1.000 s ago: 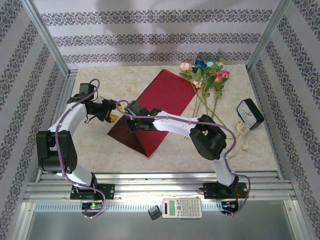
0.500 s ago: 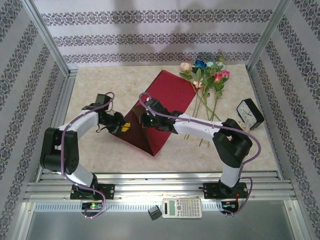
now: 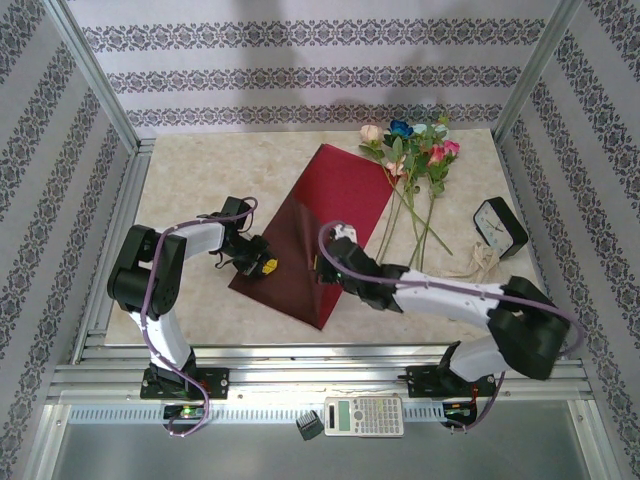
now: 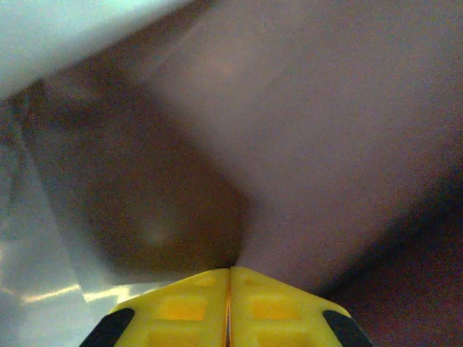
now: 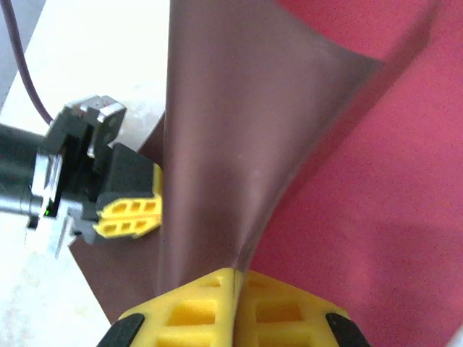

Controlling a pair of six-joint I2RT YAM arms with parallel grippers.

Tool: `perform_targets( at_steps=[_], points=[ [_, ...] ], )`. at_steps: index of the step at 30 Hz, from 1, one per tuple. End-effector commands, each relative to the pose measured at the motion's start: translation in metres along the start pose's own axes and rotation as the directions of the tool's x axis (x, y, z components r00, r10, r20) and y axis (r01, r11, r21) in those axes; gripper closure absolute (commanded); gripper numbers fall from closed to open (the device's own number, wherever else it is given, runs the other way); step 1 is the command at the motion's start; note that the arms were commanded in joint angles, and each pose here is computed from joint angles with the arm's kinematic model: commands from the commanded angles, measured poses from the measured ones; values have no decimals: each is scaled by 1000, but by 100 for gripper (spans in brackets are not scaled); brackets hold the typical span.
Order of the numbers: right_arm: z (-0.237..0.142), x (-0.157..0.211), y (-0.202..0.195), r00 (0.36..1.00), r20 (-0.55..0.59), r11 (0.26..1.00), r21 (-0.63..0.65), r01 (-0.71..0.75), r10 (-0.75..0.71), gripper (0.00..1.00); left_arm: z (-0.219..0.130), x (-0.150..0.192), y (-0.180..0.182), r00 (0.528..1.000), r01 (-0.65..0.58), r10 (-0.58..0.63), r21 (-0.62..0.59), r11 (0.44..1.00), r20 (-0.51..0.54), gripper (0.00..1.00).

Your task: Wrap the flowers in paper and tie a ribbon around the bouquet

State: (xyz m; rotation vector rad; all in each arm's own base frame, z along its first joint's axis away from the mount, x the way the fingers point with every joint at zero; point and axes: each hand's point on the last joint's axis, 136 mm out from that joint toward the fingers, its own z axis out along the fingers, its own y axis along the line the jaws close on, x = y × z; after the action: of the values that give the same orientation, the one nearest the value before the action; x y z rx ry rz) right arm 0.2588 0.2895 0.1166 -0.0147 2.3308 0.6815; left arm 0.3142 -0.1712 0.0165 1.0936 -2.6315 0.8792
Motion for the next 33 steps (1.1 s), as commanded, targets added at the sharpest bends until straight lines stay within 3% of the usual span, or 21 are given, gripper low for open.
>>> perform_targets(
  at_steps=[1,6,12,16,18,19,21,24,27,33],
  points=[
    [-24,0,-32,991,126,993,105,-47,33,100,17,-13,25,998,16,-11,-91,996,58,92],
    [-59,39,-84,989,104,964,232,-130,108,100,17,-18,27,996,31,-22,-107,994,86,94],
    [-83,94,-139,941,41,872,366,-326,335,100,17,-24,24,994,31,-18,-116,993,110,95],
    [-84,119,-147,901,-24,826,410,-387,433,100,15,-27,30,990,44,-26,-135,990,136,98],
    [-89,127,-149,892,-58,804,462,-374,448,90,12,-30,37,987,60,-35,-157,986,156,98],
    [-92,127,-149,897,-75,804,479,-351,436,86,10,-31,39,986,65,-39,-159,985,162,99],
    [-101,122,-146,911,-92,799,521,-299,401,68,6,-36,46,983,86,-59,-158,984,173,99],
    [-110,102,-130,941,-117,833,509,-217,317,53,-1,-46,52,979,110,-82,-147,983,188,99],
    [-117,77,-112,963,-111,861,480,-165,247,47,-14,-63,55,971,129,-97,-133,983,221,99],
    [-109,41,-90,980,-95,906,405,-122,175,51,-48,-105,67,951,155,-112,-131,979,289,99]
  ],
)
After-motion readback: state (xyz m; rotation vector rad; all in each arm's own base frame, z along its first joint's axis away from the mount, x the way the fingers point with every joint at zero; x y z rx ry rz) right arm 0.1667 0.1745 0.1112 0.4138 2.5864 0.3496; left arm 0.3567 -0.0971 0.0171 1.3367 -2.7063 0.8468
